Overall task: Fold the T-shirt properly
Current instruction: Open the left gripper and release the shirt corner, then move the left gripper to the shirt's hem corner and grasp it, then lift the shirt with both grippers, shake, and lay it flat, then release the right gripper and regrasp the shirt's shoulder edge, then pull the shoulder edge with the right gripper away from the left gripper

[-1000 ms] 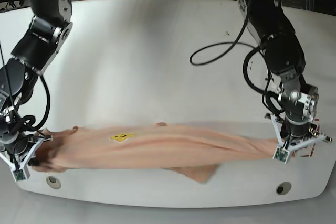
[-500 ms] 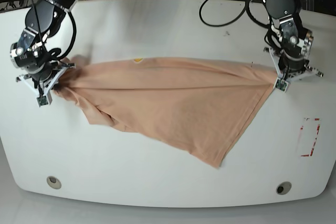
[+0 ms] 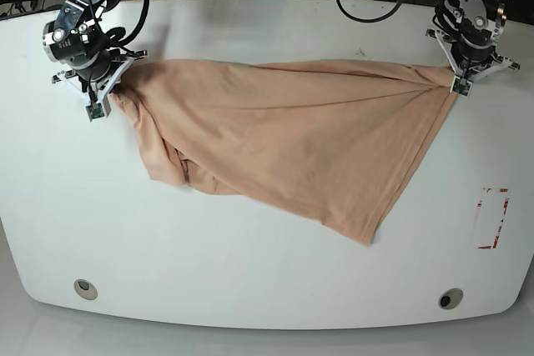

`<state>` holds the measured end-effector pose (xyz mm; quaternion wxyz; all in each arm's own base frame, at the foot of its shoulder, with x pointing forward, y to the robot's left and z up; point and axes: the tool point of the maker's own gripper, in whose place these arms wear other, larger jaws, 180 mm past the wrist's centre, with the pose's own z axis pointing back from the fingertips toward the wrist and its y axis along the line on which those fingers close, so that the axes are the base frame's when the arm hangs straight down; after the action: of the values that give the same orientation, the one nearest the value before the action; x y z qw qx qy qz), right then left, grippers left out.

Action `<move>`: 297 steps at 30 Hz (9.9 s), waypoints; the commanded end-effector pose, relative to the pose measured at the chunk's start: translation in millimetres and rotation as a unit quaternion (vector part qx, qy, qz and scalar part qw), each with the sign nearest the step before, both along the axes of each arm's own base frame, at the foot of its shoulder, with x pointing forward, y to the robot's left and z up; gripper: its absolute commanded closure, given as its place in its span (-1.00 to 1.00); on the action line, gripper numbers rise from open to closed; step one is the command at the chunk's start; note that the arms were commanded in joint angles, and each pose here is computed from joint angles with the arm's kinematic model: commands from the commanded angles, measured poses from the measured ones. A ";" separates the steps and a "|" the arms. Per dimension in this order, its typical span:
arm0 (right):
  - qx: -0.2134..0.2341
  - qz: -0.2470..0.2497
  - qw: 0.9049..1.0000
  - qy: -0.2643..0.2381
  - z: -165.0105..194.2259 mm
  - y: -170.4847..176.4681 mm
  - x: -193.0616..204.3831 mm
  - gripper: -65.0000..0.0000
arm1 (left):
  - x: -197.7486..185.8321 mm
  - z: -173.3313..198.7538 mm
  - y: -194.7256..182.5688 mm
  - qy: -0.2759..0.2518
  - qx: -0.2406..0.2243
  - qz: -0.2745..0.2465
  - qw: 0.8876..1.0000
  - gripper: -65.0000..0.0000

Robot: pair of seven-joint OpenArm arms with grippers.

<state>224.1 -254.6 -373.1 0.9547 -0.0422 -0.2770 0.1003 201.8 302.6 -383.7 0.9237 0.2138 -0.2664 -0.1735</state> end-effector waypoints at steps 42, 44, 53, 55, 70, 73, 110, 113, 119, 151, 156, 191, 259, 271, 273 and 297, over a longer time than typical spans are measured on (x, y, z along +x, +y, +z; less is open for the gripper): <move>-0.008 0.003 0.999 -0.032 15.8 -1.3 16.5 1.00 | 109.3 90.0 -30.7 -0.106 -0.090 -0.042 0.989 -0.31; -0.007 0.003 0.999 -0.031 15.4 -1.3 16.3 1.00 | 122.5 102.2 -30.4 -0.125 -0.090 -0.042 0.987 -0.31; -0.005 0.003 1.000 -0.031 14.7 -0.2 16.4 1.00 | 174.6 78.0 -42.5 -0.105 -0.163 -0.044 0.980 -0.29; -0.005 0.003 0.999 -0.032 15.5 -0.2 17.5 1.00 | 188.4 74.2 -48.9 -0.117 -0.187 -0.051 0.974 -0.29; -0.007 0.002 0.999 -0.038 18.4 -1.1 21.5 1.00 | 233.6 4.6 -88.2 -0.136 -0.331 -0.035 0.933 -0.30; -0.007 0.002 0.999 -0.037 18.3 -1.3 21.4 1.00 | 233.3 -1.1 -79.3 -0.141 -0.332 -0.022 0.933 -0.30; -0.006 0.001 0.999 -0.042 20.2 -1.5 23.6 1.00 | 249.8 -30.8 -149.5 -0.046 -0.352 -0.090 0.931 0.68; -0.006 0.001 0.999 -0.042 20.2 -1.5 23.6 1.00 | 248.1 -34.0 -149.5 -0.042 -0.353 -0.087 0.931 0.96; -0.006 0.002 0.999 -0.042 20.5 -1.1 24.3 1.00 | 254.9 -21.1 -143.1 -0.063 -0.345 -0.090 0.932 1.00; -0.036 0.033 0.981 -0.186 147.8 -22.6 204.7 1.00 | 233.3 249.4 -75.0 -0.304 -0.074 -0.126 0.941 1.00; -0.034 0.039 0.970 -0.236 203.2 -20.6 240.8 1.00 | 243.3 302.7 -59.5 -0.346 -0.048 -0.116 0.930 1.00; -0.169 0.100 0.957 -0.214 202.4 5.1 165.7 1.00 | 202.7 267.2 -44.6 -0.281 0.019 -0.129 0.951 1.00; 0.276 0.132 0.952 -0.002 13.2 95.0 4.7 -0.37 | 29.2 9.7 11.3 0.024 -0.086 -0.027 0.996 0.31; 0.268 0.142 0.953 0.016 -3.4 97.0 12.4 0.04 | 22.1 -23.6 12.6 0.030 -0.131 -0.016 0.991 0.31; 0.247 0.137 0.959 0.025 -9.7 90.6 11.9 0.11 | 17.0 -31.8 15.0 0.041 -0.137 -0.010 0.990 0.31; 0.173 0.102 0.980 0.006 0.0 51.3 26.1 1.00 | 14.7 -33.3 23.0 0.049 -0.132 -0.008 0.990 0.31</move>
<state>240.1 -196.3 -389.3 0.9406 0.1652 -0.2601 0.1425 228.1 314.5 -412.4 0.9472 0.0577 -0.2792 -0.1469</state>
